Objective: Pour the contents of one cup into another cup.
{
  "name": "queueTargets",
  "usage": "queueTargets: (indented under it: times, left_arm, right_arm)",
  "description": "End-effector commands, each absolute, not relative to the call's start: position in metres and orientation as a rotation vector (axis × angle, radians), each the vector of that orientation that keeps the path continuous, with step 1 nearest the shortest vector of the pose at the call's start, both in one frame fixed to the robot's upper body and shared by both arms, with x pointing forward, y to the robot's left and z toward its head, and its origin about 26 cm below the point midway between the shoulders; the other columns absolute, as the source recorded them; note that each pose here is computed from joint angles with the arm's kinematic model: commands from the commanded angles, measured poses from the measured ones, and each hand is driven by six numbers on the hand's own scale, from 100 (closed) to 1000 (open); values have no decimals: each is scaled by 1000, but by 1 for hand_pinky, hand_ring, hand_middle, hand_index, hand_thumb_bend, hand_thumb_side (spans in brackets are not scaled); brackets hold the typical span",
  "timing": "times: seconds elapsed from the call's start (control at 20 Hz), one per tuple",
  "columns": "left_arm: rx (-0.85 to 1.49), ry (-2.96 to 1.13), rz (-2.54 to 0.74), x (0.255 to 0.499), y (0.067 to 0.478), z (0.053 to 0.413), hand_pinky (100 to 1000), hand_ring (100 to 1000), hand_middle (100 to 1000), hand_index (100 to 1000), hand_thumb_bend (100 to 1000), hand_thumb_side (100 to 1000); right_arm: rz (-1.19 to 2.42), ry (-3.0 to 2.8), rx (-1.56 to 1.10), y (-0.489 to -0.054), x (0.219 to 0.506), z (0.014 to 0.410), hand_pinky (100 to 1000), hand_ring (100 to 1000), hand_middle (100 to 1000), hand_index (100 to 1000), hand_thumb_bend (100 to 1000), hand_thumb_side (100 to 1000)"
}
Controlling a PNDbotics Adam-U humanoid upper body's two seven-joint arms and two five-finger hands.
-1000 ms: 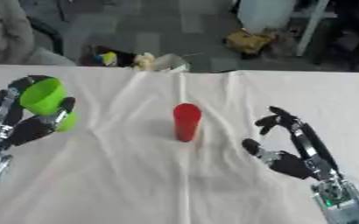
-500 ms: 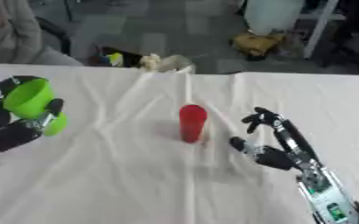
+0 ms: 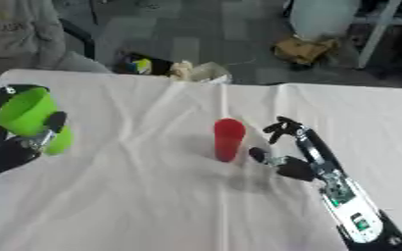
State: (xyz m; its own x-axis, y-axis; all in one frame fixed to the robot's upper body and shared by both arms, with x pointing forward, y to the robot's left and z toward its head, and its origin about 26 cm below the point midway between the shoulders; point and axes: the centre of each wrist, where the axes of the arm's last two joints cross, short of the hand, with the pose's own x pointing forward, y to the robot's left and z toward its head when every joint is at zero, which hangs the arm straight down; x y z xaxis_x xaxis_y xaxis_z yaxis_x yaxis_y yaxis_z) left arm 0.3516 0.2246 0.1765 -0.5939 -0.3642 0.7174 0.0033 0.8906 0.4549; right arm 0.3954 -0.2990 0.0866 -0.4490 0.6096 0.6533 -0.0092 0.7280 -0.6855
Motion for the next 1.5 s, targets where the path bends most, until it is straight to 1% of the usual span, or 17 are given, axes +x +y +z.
queueTargets:
  times: [0.05,0.85,1.5]
  left_arm:
    - [242,-2192,-532,347,223,186,339,322,406,706,185,274]
    - [210,-2207,-545,344,215,188,340,321,406,707,178,274]
    - [207,-2205,-551,344,212,186,343,320,406,707,161,276]
  right_arm:
    - [778,-1937,-519,-307,401,98,902,986,513,732,657,674]
    - [811,-1926,-546,-297,418,93,901,984,502,734,651,680]
    - [848,-1937,-500,-276,427,92,901,984,500,731,648,683]
